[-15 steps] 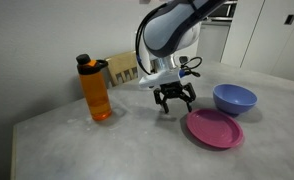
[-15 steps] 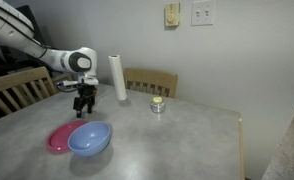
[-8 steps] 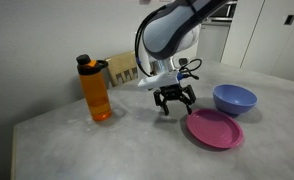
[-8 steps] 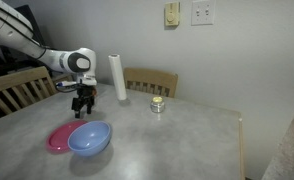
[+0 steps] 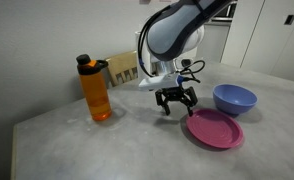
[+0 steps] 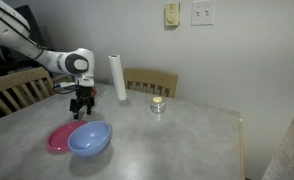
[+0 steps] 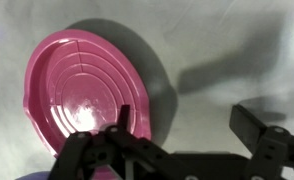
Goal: Put the pink lid on the blue bowl
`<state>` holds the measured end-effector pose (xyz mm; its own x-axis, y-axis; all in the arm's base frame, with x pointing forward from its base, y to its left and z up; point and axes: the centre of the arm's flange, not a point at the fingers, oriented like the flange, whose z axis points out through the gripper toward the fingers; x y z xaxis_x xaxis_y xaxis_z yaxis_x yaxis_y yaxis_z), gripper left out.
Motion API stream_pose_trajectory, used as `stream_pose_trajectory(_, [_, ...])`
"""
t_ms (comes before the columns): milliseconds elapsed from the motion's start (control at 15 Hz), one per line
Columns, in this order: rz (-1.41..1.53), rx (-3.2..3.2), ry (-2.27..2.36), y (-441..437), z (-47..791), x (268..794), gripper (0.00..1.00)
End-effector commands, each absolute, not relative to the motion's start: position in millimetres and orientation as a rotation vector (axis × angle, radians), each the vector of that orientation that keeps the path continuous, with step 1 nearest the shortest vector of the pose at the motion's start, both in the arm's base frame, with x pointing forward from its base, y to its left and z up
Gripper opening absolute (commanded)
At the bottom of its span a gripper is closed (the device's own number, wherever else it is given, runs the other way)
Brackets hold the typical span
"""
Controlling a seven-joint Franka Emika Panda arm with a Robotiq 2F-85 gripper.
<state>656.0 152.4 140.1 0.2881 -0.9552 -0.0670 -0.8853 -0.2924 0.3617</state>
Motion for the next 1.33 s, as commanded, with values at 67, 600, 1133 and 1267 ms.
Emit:
stream_pose_trajectory(67, [-0.355,2.288,-1.737,140.0,133.5,622.3,1.00])
stream_pose_trajectory(600, [-0.321,2.282,-1.779,124.3,133.9,601.2,1.00])
stream_pose_trajectory(1133, [-0.306,2.334,-1.796,110.2,122.6,595.3,0.81])
stream_pose_trajectory(1267, [-0.292,2.360,-1.790,110.3,122.0,596.8,0.68])
